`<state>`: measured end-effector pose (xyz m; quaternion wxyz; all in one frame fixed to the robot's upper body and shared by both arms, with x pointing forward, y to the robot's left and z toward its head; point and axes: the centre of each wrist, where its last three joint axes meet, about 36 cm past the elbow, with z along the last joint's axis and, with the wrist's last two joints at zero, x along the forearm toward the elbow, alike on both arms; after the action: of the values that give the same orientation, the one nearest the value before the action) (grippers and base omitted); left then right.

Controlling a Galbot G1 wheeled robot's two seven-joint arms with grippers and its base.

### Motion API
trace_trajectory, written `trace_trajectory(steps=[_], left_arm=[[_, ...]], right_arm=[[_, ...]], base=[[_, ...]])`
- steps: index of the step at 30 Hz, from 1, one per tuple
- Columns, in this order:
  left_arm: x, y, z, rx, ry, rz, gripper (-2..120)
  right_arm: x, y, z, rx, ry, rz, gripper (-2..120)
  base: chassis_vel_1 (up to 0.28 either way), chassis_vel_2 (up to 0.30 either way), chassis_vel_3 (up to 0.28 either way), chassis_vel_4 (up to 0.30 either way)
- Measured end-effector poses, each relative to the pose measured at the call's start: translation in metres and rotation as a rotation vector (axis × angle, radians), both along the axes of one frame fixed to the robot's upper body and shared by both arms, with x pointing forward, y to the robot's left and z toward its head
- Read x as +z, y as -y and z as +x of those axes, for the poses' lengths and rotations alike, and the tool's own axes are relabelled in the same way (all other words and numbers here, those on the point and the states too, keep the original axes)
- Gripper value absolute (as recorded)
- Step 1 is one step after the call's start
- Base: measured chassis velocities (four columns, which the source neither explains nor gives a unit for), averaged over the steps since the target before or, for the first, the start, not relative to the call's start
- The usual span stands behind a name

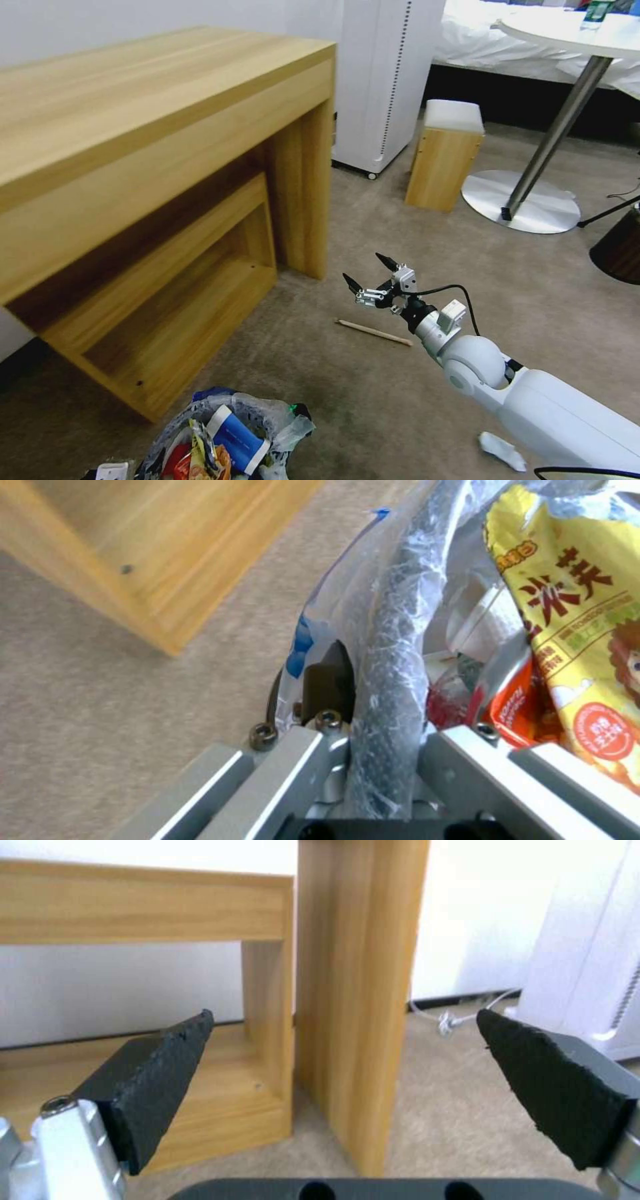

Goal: Pick up the trash bin and place the garbage on the floor into it.

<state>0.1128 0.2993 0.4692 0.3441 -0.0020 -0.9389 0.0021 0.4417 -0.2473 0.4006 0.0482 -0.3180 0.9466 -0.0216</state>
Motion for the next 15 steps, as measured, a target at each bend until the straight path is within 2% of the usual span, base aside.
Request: trace_trajectory(steps=[4,15], left_arm=[[0.003,0.000,-0.001,-0.004,0.004,-0.005,0],[0.004,0.001,-0.004,-0.007,0.002,-0.005,0]], right_arm=[[0.000,-0.006,0.008,0.016,0.052,0.006,100],[-0.002,-0.020,-0.001,0.070,0.097,0.025,100]], base=[[-0.115,-0.071,0.089,0.091],[0.019,0.023,-0.015,-0.013]])
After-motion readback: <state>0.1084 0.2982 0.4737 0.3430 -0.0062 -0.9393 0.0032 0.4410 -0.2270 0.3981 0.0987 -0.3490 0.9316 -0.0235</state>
